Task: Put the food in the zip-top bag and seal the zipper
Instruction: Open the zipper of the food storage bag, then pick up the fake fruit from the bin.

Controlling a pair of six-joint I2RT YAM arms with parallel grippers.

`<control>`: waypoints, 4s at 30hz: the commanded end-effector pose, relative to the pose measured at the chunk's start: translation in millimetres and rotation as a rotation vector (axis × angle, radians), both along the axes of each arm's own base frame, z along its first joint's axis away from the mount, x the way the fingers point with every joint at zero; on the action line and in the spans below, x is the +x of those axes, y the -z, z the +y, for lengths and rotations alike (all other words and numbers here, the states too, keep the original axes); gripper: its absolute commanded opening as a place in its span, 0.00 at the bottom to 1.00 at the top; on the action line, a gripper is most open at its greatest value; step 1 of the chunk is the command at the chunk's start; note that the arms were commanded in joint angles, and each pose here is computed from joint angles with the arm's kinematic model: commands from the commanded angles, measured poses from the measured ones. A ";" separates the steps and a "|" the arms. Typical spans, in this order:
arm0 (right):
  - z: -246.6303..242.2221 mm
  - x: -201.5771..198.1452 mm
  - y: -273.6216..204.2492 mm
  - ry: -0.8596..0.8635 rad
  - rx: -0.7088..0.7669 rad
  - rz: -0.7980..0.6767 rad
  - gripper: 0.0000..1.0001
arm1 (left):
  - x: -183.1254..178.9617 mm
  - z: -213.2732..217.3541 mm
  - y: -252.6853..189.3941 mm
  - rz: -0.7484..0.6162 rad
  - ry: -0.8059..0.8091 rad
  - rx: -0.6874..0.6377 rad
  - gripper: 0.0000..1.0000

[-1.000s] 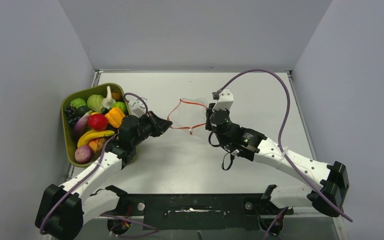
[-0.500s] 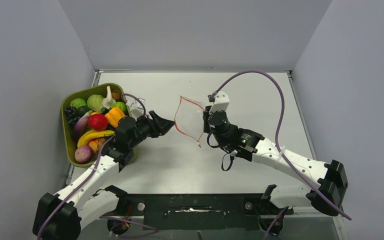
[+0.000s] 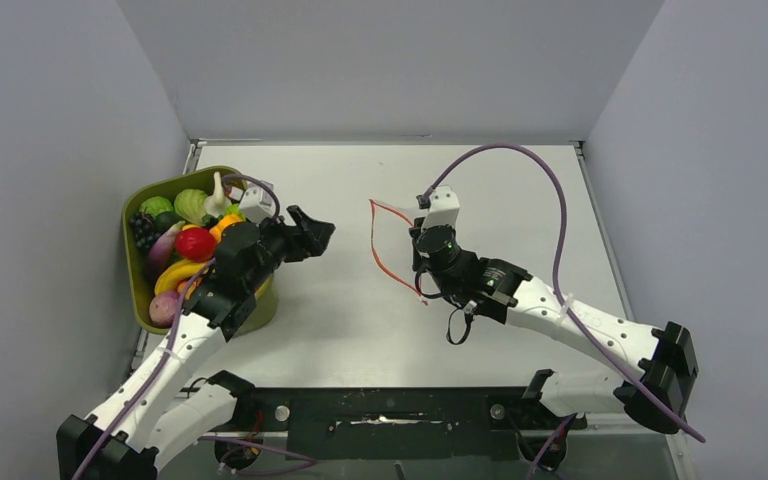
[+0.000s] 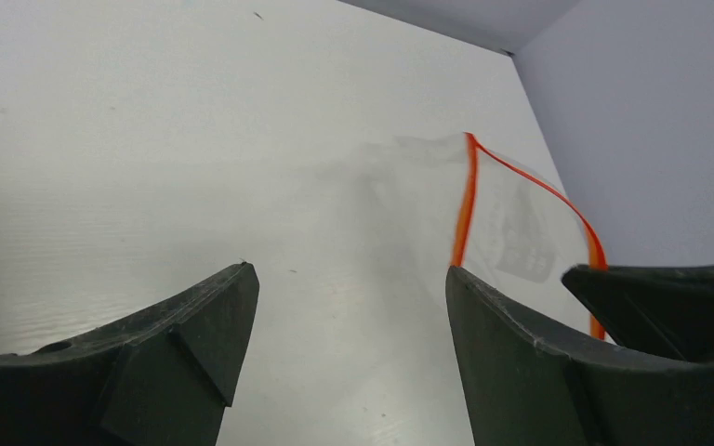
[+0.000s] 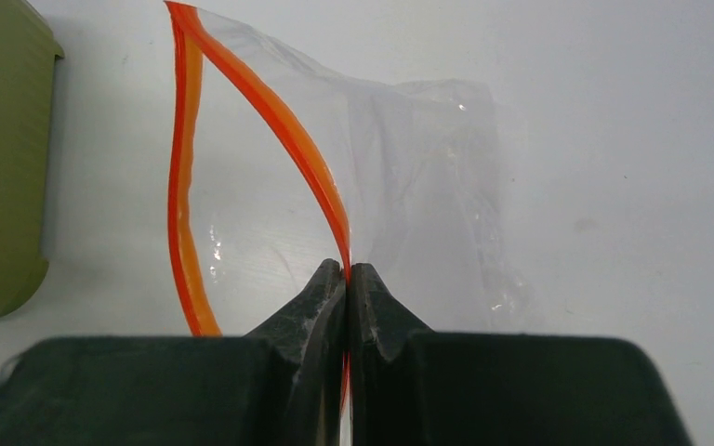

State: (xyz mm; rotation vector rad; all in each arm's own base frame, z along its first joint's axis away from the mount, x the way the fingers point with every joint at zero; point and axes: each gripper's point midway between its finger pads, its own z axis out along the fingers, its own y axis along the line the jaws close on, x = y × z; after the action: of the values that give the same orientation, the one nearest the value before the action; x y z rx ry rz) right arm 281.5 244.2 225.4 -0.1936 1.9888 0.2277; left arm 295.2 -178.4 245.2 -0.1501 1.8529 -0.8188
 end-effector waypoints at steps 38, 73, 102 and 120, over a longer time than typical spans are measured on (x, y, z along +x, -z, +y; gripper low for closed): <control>-7.5 -9.1 -10.9 -0.017 0.107 -0.049 0.00 | -14.4 255.0 -4.6 0.217 -0.983 0.394 0.96; -12.9 -9.7 2.4 -0.016 0.100 -0.022 0.00 | 6.4 261.1 39.5 0.235 -0.966 0.369 0.81; -10.1 -14.3 -2.0 -0.020 0.153 0.000 0.00 | -9.8 237.4 -3.7 0.157 -0.794 0.407 0.48; 9.5 -6.4 -4.6 0.004 0.221 0.050 0.00 | -23.3 134.6 -40.4 -0.060 -0.262 0.349 0.47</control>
State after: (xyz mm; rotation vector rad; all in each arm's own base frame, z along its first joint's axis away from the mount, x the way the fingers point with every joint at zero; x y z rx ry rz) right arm 265.2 241.2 202.2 -0.1286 2.0580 0.3552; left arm 271.3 -8.5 265.5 -0.3064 1.9083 -0.1371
